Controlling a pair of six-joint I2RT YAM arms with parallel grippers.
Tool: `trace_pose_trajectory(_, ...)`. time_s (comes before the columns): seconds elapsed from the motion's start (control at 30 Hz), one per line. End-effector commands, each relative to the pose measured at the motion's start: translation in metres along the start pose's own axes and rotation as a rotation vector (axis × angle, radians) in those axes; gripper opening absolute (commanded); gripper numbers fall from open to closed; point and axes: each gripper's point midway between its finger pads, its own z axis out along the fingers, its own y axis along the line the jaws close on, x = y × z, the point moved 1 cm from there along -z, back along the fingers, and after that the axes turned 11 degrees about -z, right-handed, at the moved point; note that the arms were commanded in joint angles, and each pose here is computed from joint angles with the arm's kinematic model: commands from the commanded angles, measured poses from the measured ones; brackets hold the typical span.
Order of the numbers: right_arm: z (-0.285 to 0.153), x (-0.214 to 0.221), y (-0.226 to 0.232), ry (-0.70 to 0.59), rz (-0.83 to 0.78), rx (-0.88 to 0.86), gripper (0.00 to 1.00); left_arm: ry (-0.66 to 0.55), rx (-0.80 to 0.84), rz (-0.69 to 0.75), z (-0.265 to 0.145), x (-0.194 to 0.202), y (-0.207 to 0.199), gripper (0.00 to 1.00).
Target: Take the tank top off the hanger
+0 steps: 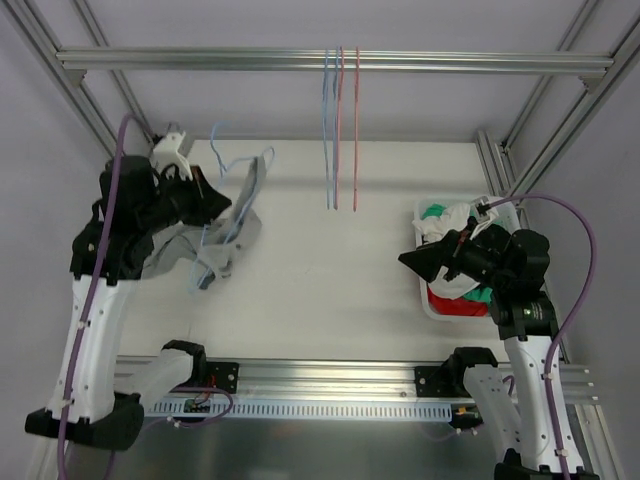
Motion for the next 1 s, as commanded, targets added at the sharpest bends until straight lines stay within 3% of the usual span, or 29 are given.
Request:
trace_pose_trajectory(0.0,0.002,-0.003,0.026,-0.040,-0.062,-0.155,0.99,0.045,0.162,0.046,-0.023,0.056,-0.020,0.00)
trace_pose_trajectory(0.13,0.015,0.018,0.032,-0.034,-0.105,-0.220,1.00,0.086,0.257,0.047,-0.039,0.107,-0.017,0.00)
trace_pose_trajectory(0.23,0.031,0.038,0.046,-0.039,-0.100,-0.299,0.98,0.205,0.405,0.004,-0.051,0.146,-0.029,0.00)
trace_pose_trajectory(0.37,0.060,0.046,0.051,-0.121,-0.084,-0.210,0.92,0.366,0.501,-0.086,-0.053,0.192,-0.026,0.00)
trace_pose_trajectory(0.47,0.083,0.068,0.070,-0.057,-0.166,-0.182,0.87,0.381,0.547,-0.108,-0.061,0.202,-0.029,0.00)
trace_pose_trajectory(0.53,0.098,0.058,0.071,-0.090,-0.221,-0.099,0.80,0.373,0.575,-0.114,-0.068,0.202,-0.034,0.00)
trace_pose_trajectory(0.67,0.141,0.079,0.079,0.013,-0.257,-0.052,0.66,0.346,0.605,-0.112,-0.080,0.196,-0.043,0.00)
trace_pose_trajectory(0.83,0.166,0.068,0.099,-0.009,-0.281,-0.082,0.63,0.349,0.626,-0.110,-0.084,0.196,-0.046,0.00)
trace_pose_trajectory(0.93,0.169,0.059,0.101,-0.030,-0.294,-0.075,0.45,0.356,0.620,-0.113,-0.082,0.198,-0.044,0.00)
trace_pose_trajectory(0.97,0.170,0.058,0.099,-0.032,-0.300,-0.064,0.34,0.357,0.620,-0.114,-0.081,0.199,-0.043,0.00)
